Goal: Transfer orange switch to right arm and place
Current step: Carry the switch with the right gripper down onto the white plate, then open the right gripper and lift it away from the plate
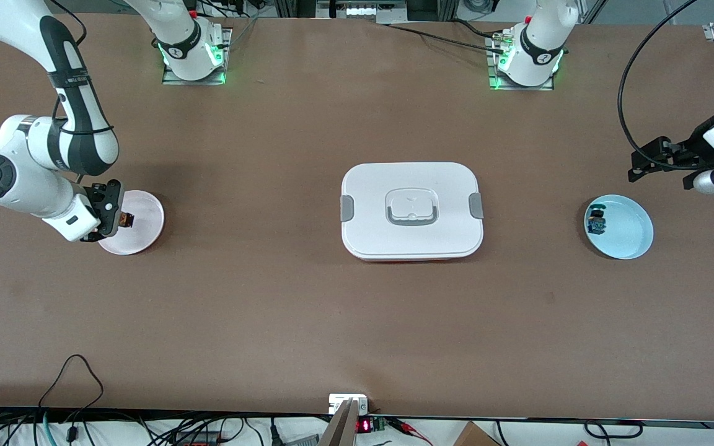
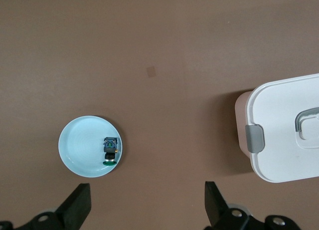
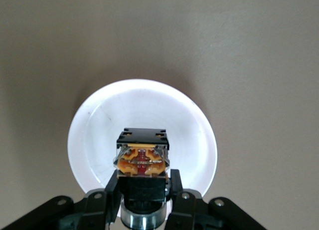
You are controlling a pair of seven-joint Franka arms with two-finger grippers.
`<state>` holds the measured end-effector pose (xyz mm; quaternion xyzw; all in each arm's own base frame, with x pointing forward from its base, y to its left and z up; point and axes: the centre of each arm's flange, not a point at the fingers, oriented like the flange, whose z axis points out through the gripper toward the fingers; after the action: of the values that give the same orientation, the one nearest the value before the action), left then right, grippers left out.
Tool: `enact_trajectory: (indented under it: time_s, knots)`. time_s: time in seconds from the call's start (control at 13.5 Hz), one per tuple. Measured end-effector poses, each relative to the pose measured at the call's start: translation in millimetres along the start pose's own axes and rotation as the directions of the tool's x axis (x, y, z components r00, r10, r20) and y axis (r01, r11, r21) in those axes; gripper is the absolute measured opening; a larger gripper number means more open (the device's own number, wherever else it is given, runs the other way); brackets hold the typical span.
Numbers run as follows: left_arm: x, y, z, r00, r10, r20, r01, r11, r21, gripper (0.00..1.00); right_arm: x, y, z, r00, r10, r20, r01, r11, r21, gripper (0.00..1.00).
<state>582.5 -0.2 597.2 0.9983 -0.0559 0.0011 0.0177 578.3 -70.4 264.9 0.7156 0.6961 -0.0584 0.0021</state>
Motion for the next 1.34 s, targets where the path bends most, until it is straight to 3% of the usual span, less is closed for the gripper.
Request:
enact_trajectory:
  time_s: [0.37,0.89,1.11,1.34]
  knots:
    - [-2,-9,-8,1.0,-0.015,-0.002,0.015,1.0,0.005,1.0,-12,-18,45,1.0,-0.02,-0.003,0.02,0.999,-0.038,0.42]
    - [2,-5,-1,1.0,0.0,0.014,0.0,1.0,0.027,1.0,-15,-31,73,1.0,-0.029,-0.004,0.029,0.999,-0.018,0.42]
    - [3,-3,-1,1.0,0.004,0.014,-0.004,1.0,0.027,1.0,-18,-28,70,1.0,-0.021,-0.004,0.021,0.999,-0.034,0.69]
    - [6,-2,-2,1.0,0.006,0.009,-0.006,1.0,0.028,1.0,-25,-19,41,1.0,-0.009,0.001,0.009,0.996,-0.093,0.97]
